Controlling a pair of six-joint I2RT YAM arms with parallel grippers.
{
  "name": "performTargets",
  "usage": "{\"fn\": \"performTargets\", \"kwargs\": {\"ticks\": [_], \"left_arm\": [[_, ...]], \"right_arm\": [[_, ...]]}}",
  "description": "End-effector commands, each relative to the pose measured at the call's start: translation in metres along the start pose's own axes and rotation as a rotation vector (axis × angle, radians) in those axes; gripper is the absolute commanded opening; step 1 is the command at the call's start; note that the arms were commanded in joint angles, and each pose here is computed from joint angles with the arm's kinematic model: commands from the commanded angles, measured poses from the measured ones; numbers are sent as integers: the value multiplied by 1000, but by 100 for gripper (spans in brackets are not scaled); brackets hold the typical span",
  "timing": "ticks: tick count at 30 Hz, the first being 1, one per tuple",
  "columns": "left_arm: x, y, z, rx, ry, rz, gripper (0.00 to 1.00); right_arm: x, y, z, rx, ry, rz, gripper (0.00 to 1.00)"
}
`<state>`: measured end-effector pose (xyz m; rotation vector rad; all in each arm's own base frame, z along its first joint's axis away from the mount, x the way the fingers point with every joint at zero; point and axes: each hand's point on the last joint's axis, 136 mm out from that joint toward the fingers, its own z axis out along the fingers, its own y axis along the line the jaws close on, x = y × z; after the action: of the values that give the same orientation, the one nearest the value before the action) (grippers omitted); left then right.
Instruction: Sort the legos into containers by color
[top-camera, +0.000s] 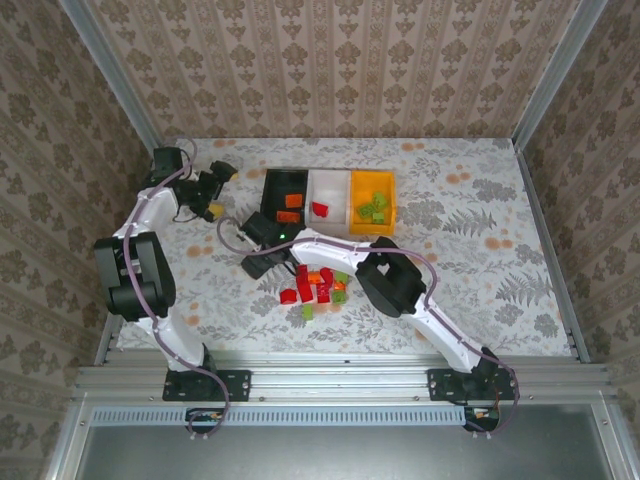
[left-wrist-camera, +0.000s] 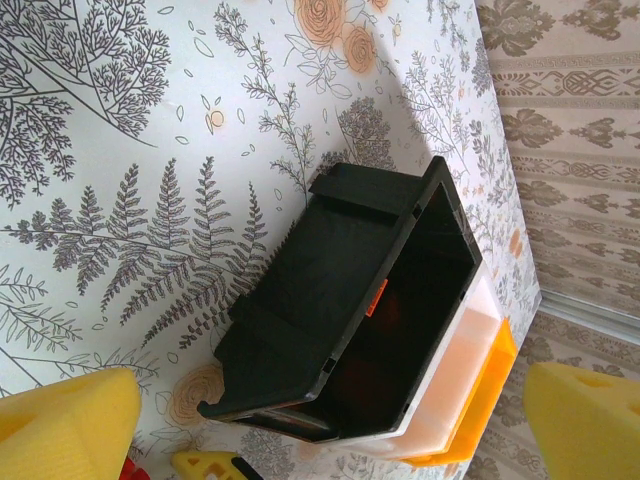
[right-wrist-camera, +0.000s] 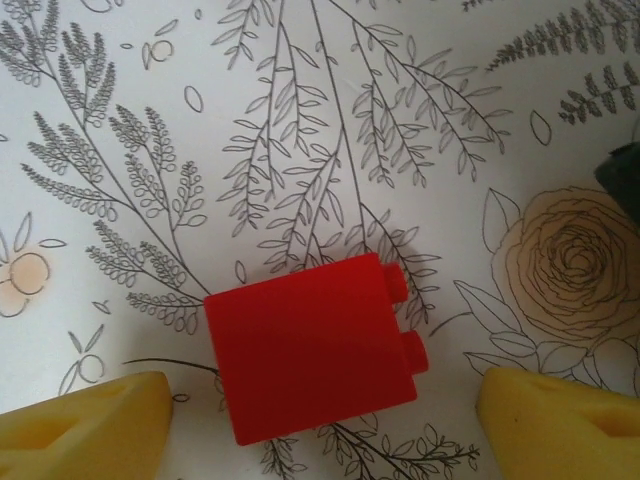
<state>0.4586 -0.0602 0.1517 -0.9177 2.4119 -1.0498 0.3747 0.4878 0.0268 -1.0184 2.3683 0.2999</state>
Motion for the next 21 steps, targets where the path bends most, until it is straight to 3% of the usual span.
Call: {"fn": "performTargets", "kwargs": {"ticks": [1,10,15,21], "left_arm": [[2,-10,-7,32,-1,10,100],[-4,-12,-15,49,-19,2,100],[-5,-11,-14,56,-14,-10,100],[-6,-10,-12,58,-13,-17,100]], "right_arm": [[8,-6,13,25,36,-35,81],[6,-10,30,55,47,-89,67],[5,-9,25,59,41,-84,53],[-5,-5,9,58,-17,-70,45]]}}
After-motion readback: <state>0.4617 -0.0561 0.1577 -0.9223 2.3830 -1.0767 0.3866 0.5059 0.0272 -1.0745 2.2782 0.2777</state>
